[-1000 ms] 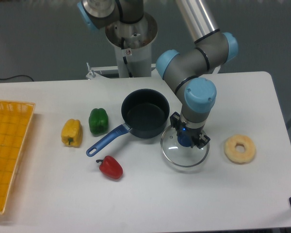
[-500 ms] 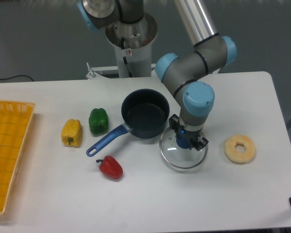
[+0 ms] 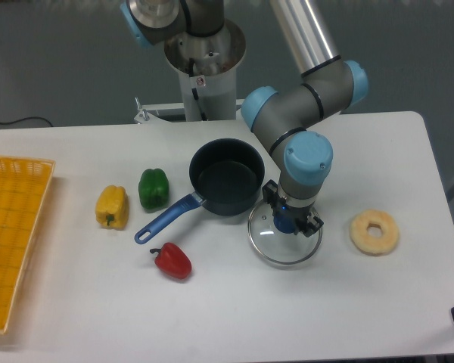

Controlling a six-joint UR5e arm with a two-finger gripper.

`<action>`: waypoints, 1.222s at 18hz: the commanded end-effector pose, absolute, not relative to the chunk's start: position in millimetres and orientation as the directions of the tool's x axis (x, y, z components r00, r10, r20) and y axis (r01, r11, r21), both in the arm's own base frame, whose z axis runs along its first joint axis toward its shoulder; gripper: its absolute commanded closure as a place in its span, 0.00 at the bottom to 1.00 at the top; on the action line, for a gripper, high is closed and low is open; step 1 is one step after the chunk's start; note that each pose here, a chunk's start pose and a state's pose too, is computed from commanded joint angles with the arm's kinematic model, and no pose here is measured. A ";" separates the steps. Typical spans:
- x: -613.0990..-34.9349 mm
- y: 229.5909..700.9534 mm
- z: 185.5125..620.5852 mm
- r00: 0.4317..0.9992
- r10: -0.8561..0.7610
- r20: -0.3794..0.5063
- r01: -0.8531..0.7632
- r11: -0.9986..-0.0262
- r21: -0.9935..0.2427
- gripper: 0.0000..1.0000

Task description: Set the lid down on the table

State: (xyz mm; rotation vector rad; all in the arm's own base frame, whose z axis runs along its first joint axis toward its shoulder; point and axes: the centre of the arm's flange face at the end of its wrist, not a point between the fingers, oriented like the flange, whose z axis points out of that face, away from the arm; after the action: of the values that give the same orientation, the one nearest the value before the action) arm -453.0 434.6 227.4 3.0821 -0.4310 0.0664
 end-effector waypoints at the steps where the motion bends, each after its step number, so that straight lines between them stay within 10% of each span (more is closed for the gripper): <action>1: -453.1 434.7 226.5 0.961 -0.273 0.048 -0.275 -0.961 0.023 0.44; 22: -448.3 440.4 220.6 0.957 -0.285 0.053 -0.287 -0.958 0.026 0.43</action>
State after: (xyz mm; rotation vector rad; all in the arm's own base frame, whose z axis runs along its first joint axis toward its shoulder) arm -448.3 440.4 220.6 3.0745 -0.4493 0.0759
